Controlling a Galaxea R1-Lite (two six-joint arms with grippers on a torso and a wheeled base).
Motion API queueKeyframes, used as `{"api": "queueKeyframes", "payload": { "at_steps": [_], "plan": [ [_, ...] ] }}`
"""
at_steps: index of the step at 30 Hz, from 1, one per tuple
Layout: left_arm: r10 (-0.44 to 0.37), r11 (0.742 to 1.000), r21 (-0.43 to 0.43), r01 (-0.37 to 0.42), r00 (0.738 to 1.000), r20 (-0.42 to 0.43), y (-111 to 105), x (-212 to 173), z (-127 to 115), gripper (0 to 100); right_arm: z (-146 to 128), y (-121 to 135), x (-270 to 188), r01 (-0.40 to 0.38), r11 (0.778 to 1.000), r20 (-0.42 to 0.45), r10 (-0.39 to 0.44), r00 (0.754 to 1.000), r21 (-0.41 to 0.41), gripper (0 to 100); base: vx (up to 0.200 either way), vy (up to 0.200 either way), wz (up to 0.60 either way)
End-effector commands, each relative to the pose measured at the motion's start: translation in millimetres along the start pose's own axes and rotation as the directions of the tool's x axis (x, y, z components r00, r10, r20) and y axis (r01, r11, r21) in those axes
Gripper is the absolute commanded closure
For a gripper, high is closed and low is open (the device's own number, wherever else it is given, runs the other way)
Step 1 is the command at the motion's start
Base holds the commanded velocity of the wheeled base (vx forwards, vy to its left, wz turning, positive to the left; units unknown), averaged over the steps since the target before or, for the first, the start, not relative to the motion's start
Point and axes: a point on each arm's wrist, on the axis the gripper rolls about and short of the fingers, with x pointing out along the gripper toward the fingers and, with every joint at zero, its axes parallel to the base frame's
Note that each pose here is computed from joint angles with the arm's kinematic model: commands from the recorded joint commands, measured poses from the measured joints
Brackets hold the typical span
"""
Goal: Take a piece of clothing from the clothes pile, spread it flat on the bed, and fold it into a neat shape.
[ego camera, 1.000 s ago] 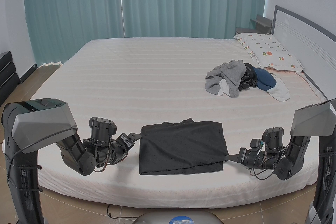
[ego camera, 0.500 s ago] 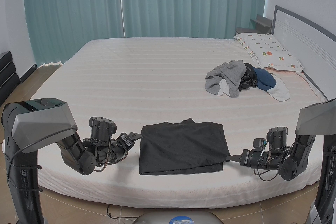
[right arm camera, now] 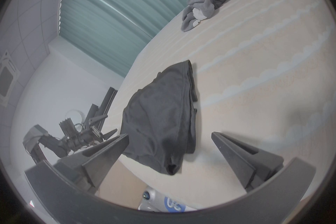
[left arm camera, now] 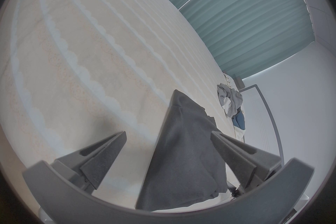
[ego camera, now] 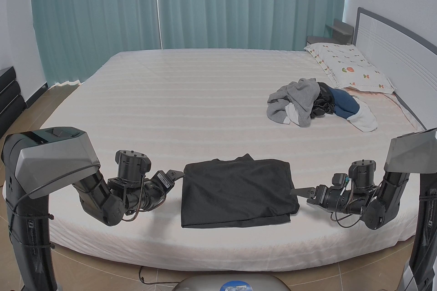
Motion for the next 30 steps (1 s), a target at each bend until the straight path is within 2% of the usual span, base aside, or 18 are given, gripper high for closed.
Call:
{"api": "queueKeyframes", "payload": {
  "at_steps": [1, 5, 8, 15, 20, 25, 28, 30],
  "plan": [
    [-0.002, 1.0, 0.001, 0.002, 1.0, 0.001, -1, 1, 0, 0, 7, 1, 7, -0.014, 1.0, 0.019, 0.014, 1.0, 0.015, 0, 0.2, 0.0, 0.0],
    [0.001, 1.0, 0.015, -0.001, 1.0, -0.004, -1, 3, -2, 0, 10, 0, 14, -0.023, 0.999, 0.027, 0.022, 0.999, 0.025, 0, 0.2, 0.0, 0.0],
    [0.004, 0.999, 0.033, -0.004, 1.0, -0.005, 0, 7, -3, 0, 12, -3, 23, -0.029, 0.999, 0.033, 0.028, 0.999, 0.039, 0, 0.0, 0.0, 0.0],
    [-0.033, 0.997, 0.066, 0.032, 0.999, 0.015, -13, 28, 0, 0, 20, -4, 47, -0.02, 0.997, 0.044, 0.016, 0.999, 0.075, 0, 0.0, 0.0, 0.0],
    [-0.034, 0.993, 0.114, 0.035, 0.999, -0.012, -21, 38, -12, 0, 22, -8, 55, -0.003, 0.996, 0.049, -0.001, 0.999, 0.086, 0, 0.0, 0.0, 0.0],
    [0.012, 0.98, 0.197, -0.021, 0.999, 0.046, -19, 51, -20, 0, 19, -7, 58, -0.009, 0.997, 0.047, 0.005, 0.999, 0.082, 0, 0.0, 0.0, 0.0],
    [0.015, 0.98, 0.198, -0.024, 0.999, 0.048, -18, 51, -20, 0, 19, -6, 58, -0.01, 0.997, 0.046, 0.006, 0.999, 0.079, 0, 0.0, 0.0, 0.0],
    [0.026, 0.976, 0.213, -0.043, 0.996, 0.083, -20, 60, -23, 0, 19, -6, 61, -0.003, 0.997, 0.056, -0.002, 0.998, 0.076, 0, 0.0, 0.0, 0.0]
  ]
}}
